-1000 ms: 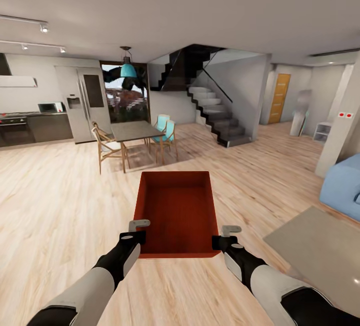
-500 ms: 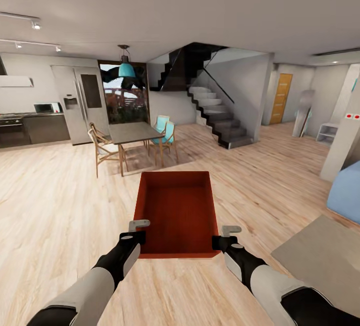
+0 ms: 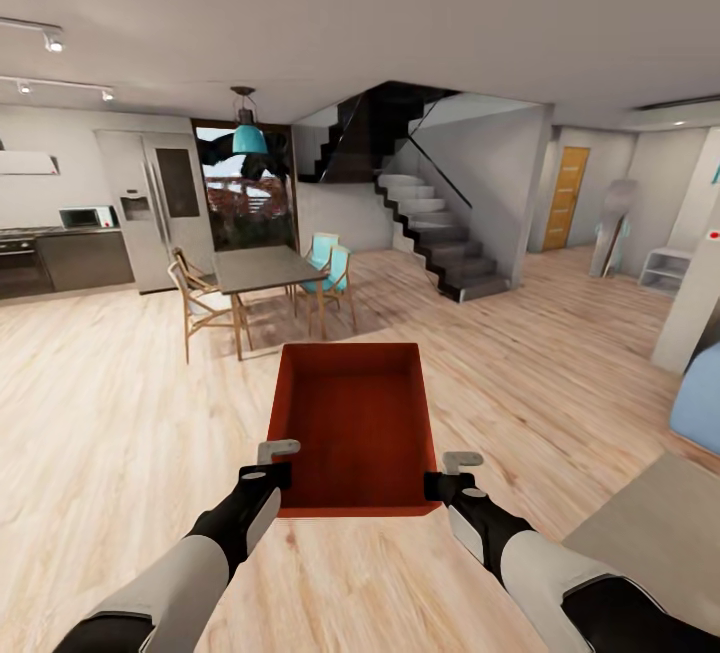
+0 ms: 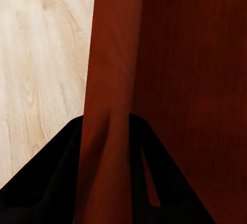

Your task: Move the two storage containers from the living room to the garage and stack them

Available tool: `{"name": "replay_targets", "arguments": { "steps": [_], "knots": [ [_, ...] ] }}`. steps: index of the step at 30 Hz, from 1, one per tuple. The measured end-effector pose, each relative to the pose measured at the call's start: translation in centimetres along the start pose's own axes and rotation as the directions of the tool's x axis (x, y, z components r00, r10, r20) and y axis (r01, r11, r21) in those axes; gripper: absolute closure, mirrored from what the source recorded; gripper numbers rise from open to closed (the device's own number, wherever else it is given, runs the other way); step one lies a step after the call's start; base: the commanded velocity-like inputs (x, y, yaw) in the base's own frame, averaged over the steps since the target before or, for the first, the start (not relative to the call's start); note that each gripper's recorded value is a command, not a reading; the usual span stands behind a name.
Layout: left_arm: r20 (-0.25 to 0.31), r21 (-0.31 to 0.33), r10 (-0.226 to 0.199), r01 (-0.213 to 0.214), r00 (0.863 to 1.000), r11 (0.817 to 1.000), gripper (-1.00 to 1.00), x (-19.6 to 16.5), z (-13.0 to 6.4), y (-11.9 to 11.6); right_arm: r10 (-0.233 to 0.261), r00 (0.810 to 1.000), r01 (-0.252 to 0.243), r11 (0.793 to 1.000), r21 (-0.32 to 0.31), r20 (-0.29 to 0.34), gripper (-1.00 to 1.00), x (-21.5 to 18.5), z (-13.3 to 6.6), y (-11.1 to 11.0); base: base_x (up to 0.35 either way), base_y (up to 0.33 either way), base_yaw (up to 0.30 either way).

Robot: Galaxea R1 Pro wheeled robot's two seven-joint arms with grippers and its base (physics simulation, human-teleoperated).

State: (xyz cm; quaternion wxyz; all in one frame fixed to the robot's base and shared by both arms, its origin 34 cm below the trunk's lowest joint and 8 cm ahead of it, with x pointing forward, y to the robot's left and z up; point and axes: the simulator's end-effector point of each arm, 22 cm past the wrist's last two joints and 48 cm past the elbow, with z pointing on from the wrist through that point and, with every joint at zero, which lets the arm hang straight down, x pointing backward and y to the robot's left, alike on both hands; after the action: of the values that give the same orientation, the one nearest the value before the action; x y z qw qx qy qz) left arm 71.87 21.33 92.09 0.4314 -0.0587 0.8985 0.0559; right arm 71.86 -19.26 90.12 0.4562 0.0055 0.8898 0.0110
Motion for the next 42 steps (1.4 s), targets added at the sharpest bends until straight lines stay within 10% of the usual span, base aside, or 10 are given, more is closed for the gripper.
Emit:
{"name": "replay_targets", "arguments": {
  "steps": [42],
  "knots": [
    [0.0,0.0,0.0,0.0,1.0,1.0,1.0,0.01,-0.01,-0.03,0.0,1.0,0.0,1.0,0.0,0.0,1.0,0.0,0.0,-0.04,0.324,0.0,0.0]
  ]
}}
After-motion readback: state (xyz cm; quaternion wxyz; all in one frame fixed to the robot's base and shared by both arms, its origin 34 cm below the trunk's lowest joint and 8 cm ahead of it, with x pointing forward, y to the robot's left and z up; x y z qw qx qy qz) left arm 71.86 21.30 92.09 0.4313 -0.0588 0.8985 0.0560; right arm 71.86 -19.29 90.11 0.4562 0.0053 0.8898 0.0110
